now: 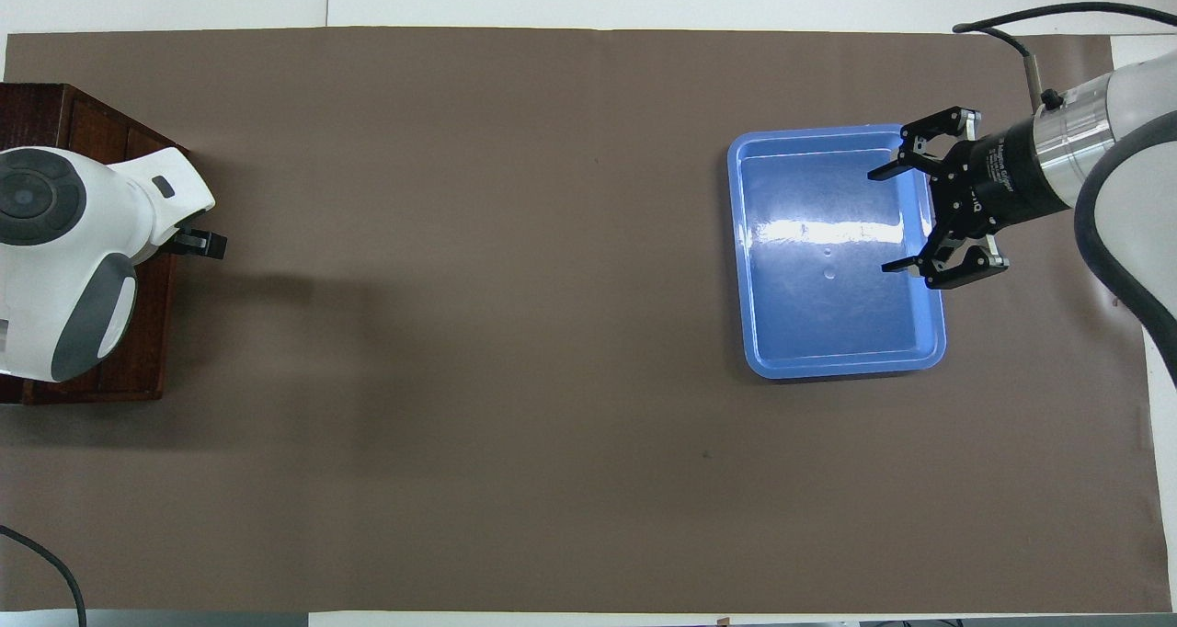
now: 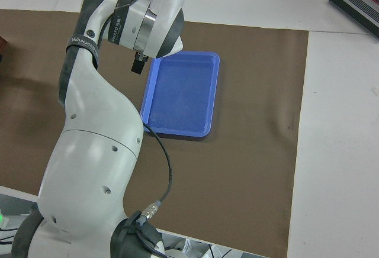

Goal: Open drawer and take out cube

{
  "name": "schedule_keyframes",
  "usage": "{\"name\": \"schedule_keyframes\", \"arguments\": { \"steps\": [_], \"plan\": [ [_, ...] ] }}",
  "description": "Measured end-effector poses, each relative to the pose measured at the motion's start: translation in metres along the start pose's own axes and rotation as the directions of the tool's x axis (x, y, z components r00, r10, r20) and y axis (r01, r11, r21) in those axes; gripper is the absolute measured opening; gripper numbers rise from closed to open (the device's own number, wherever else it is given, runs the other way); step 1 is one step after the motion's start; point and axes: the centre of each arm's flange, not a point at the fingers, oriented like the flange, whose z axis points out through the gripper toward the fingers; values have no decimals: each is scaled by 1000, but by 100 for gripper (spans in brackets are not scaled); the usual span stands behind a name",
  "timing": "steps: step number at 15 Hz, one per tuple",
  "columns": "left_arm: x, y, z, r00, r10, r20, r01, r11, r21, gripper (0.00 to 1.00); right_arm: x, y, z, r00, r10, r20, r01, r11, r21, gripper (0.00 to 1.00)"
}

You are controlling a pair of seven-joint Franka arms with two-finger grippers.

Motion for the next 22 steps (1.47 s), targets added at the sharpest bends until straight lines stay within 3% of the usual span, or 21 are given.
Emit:
{"name": "schedule_keyframes", "arguments": {
  "steps": [6, 11, 15, 18, 22],
  "plan": [
    [0, 60, -22, 992, -123, 11, 124, 987, -101, 100, -14, -5, 7, 990, 101, 98, -102, 995, 4, 97],
    [-1, 88, -39, 992, -118, 38, 122, 985, -125, 100, -66, -10, 45, 979, 136, 149, -143, 989, 32, 97],
    [3, 84, -43, 990, -134, 55, 140, 982, -128, 100, -104, -4, 76, 990, -21, 139, 13, 999, 52, 97],
    [15, 74, -59, 981, -155, 115, 167, 980, -105, 100, -102, -7, 96, 979, -160, 129, 156, 987, 41, 97],
    [28, 56, -102, 959, -212, 187, 239, 962, -134, 100, -102, -25, 122, 964, -219, 151, 221, 975, 3, 97]
  ]
}}
